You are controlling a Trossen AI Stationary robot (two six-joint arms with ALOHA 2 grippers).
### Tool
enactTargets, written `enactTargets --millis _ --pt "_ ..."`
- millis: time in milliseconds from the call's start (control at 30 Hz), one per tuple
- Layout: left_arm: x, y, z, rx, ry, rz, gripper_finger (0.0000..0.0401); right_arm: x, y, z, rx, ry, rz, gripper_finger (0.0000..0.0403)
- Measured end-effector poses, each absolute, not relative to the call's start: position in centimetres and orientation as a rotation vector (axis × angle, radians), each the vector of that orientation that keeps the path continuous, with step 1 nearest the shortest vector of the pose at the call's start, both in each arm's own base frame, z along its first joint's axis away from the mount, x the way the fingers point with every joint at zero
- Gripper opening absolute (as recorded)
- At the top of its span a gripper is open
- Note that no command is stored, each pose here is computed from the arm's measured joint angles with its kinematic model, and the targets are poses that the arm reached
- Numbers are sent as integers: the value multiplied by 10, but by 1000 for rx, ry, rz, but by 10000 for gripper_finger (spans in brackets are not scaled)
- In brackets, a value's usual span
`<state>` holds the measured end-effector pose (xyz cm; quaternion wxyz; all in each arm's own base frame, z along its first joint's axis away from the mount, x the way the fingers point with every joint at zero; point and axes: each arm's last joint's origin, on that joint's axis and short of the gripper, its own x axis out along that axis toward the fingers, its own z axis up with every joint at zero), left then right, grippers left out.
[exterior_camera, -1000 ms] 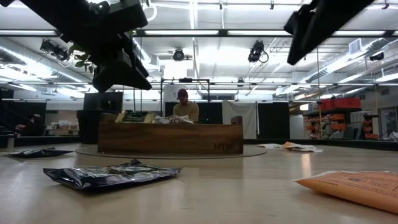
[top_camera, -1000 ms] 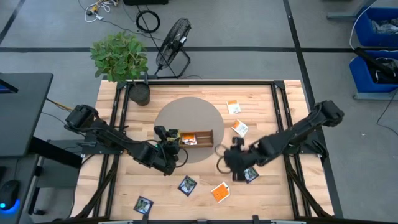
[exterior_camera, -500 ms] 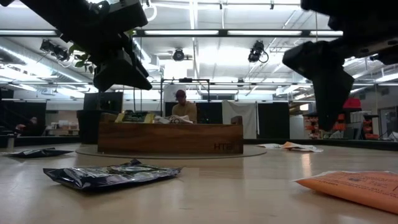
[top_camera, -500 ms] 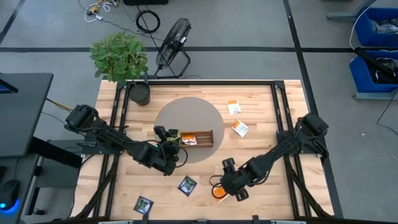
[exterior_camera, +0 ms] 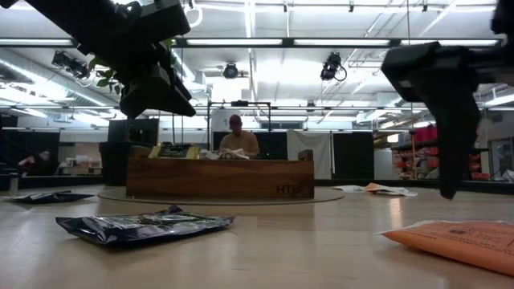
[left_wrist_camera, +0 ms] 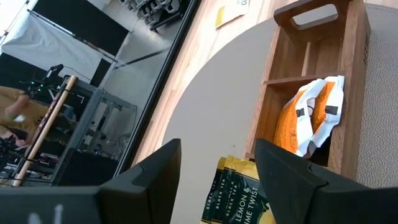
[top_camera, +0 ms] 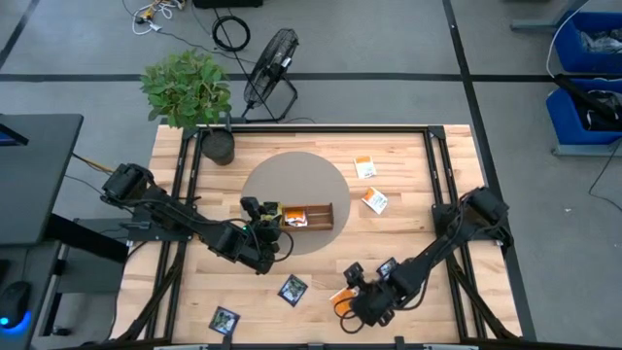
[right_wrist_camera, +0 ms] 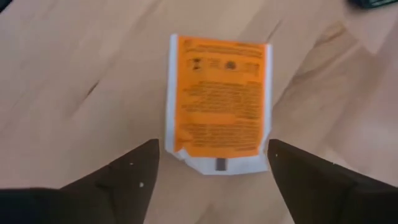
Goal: Pick & Place Tea
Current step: Put the bottom orange tea bag into the wooden organizer
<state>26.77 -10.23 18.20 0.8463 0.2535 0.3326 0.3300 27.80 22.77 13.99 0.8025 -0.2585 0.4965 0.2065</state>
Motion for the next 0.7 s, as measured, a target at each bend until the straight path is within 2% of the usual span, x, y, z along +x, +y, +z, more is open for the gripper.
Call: enactTargets --millis 367,500,700 --pt "268 -103 182 520 711 677 208 280 229 129 -535 1092 419 261" --pt "268 -103 182 519 711 676 208 279 230 129 -523 1099 418 221" --pt "268 -103 182 518 711 676 208 279 230 128 -517 1105 417 141"
